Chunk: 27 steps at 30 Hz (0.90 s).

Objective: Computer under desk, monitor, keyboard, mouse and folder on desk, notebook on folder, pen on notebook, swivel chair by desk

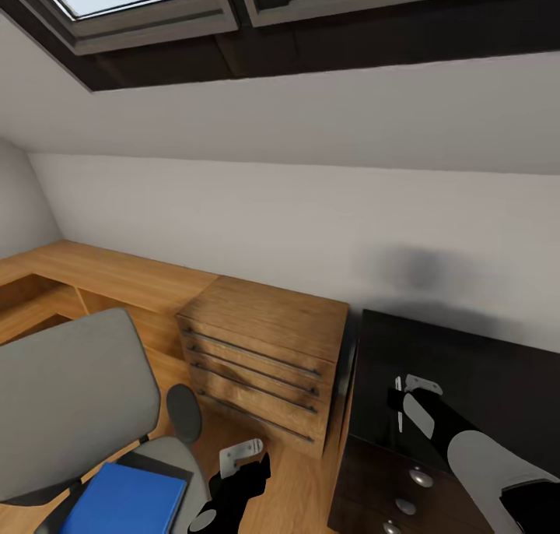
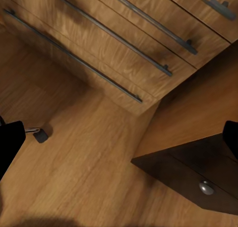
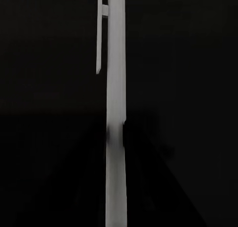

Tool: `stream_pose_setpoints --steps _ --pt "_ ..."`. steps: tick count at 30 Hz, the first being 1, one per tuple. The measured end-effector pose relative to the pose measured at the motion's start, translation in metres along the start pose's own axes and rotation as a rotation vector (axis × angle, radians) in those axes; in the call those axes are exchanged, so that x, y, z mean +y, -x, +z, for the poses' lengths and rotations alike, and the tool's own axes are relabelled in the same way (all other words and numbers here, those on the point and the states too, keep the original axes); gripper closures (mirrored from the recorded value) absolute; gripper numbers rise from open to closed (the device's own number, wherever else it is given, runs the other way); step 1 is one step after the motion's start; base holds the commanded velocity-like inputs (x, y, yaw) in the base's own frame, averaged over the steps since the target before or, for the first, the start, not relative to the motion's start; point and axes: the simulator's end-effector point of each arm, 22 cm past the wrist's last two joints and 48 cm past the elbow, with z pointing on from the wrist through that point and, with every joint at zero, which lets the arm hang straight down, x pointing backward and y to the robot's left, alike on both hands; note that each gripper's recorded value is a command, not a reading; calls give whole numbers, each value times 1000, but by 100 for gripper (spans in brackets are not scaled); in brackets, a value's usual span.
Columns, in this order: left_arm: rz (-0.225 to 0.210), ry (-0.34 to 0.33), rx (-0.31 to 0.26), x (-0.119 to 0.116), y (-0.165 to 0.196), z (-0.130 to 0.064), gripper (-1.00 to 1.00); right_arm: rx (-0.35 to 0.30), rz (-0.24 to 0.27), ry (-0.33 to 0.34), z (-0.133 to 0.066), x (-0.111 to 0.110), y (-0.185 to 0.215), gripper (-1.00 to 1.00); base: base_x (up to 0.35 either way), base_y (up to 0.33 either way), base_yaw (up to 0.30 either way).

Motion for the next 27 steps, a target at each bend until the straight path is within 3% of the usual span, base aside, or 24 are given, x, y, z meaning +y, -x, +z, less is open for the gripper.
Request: stream_pose_setpoints --steps 16,17,27 --pt "0 0 0 6 -12 16 -100 -2 0 -1 17 0 -10 100 0 0 0" --pt "0 0 -1 6 -13 17 -100 -2 0 -2 19 0 -10 -100 0 0 0" --pt "0 0 1 6 -13 17 -100 -6 2 0 18 1 -9 -100 0 0 0"
